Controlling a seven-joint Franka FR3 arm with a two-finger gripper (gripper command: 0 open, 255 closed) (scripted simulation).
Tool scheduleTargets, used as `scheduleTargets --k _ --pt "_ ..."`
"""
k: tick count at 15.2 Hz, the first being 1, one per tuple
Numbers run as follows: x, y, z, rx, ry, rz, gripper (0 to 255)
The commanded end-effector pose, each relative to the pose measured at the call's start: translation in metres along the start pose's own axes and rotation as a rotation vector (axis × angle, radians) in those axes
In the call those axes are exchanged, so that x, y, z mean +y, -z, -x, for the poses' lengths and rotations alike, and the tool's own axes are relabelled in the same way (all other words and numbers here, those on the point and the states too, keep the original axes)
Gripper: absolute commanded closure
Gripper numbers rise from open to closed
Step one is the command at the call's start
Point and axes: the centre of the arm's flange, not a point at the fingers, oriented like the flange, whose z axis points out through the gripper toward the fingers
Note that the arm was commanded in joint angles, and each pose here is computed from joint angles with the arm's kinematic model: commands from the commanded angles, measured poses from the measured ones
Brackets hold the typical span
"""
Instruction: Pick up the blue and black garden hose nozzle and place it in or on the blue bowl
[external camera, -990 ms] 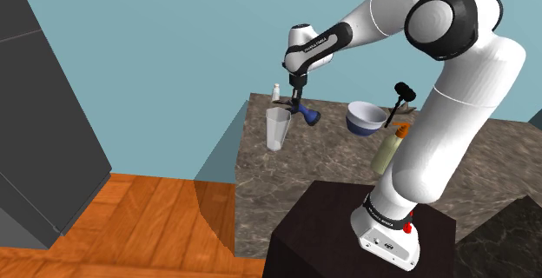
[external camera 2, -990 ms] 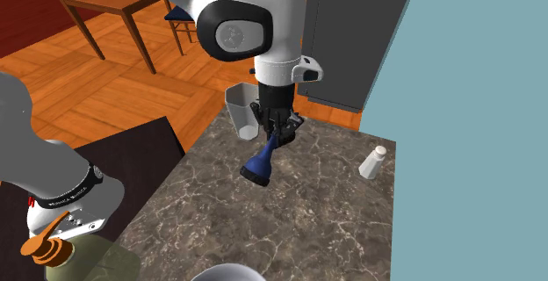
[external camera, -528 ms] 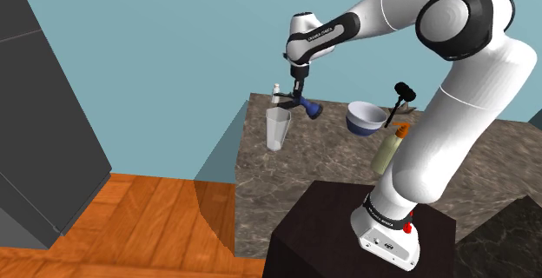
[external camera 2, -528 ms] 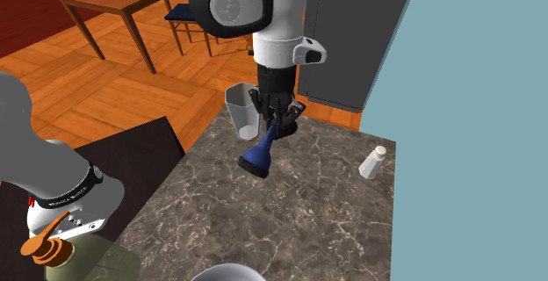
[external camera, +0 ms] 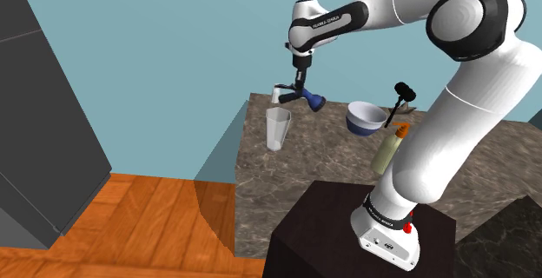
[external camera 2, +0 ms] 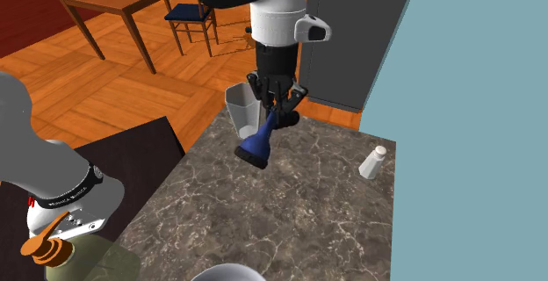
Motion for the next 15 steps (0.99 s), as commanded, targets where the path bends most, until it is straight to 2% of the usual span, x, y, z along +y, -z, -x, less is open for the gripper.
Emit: scheduleTargets --k 1,10,15 --pt "0.000 0.010 0.001 0.000 0.000 0.000 255" --pt "0.003 0.055 0.006 0.000 0.000 0.000 255" --pt "0.030 0.052 0.067 0.000 0.000 0.000 255"
